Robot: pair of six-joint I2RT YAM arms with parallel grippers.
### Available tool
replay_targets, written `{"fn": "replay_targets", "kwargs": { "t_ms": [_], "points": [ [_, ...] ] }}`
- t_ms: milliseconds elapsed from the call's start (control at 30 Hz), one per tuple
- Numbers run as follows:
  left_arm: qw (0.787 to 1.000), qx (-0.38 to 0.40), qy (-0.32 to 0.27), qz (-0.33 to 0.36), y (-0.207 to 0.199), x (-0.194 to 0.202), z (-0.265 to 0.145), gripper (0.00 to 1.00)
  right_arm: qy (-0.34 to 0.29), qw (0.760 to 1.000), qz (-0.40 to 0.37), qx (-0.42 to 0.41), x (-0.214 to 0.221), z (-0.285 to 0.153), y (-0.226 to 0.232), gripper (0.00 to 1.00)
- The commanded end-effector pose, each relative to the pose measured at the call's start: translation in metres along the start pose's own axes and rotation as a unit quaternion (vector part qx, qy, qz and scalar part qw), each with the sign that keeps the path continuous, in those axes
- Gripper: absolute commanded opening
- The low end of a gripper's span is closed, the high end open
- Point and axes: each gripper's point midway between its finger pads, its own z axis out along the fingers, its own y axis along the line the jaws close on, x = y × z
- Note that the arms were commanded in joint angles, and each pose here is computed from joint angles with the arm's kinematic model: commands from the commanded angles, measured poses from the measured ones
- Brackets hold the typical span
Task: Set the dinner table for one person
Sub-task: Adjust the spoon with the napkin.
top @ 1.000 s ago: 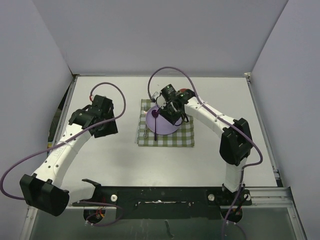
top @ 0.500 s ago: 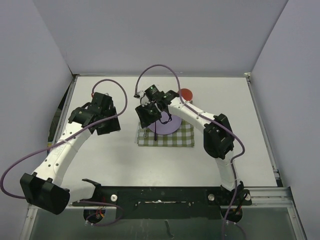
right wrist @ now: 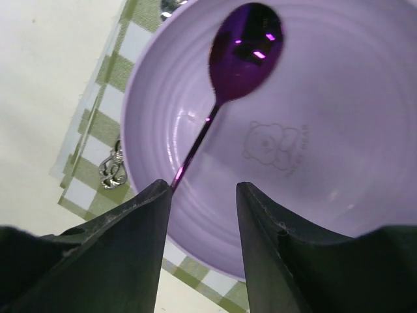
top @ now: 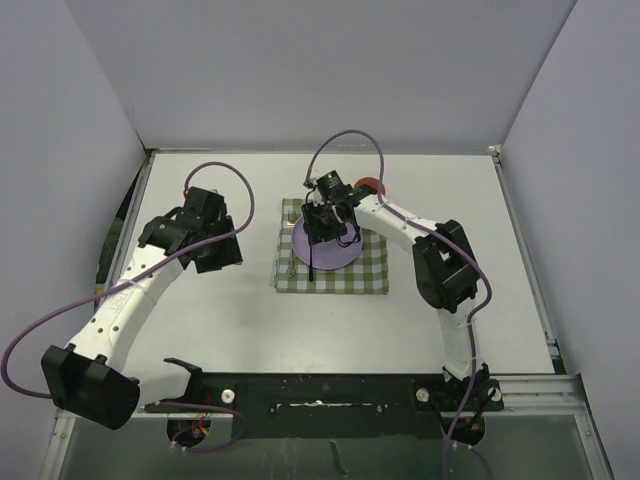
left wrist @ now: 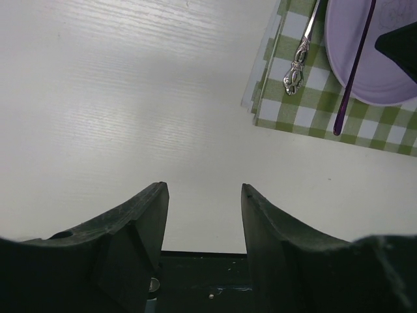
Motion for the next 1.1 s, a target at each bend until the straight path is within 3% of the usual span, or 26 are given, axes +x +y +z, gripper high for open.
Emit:
{"fn": "replay_targets", "kwargs": {
  "t_ms": [0,467,1067],
  "points": [
    [0.999,0.037,-0.025,-0.022,-0.013,-0.01,-0.003,0.47,-0.086,0.995,-0.034,0.025,-0.039,-0.035,0.004,0.45],
    [0.998,0.058,-0.017,-0.034,-0.017,-0.001,-0.002,0.47,-0.084,0.994,-0.05,0.04,-0.048,-0.016,0.004,0.44],
    [0.997,0.06,-0.01,-0.037,-0.016,0.006,0.003,0.47,-0.051,0.997,-0.048,0.042,-0.02,0.019,-0.008,0.43]
  ]
}}
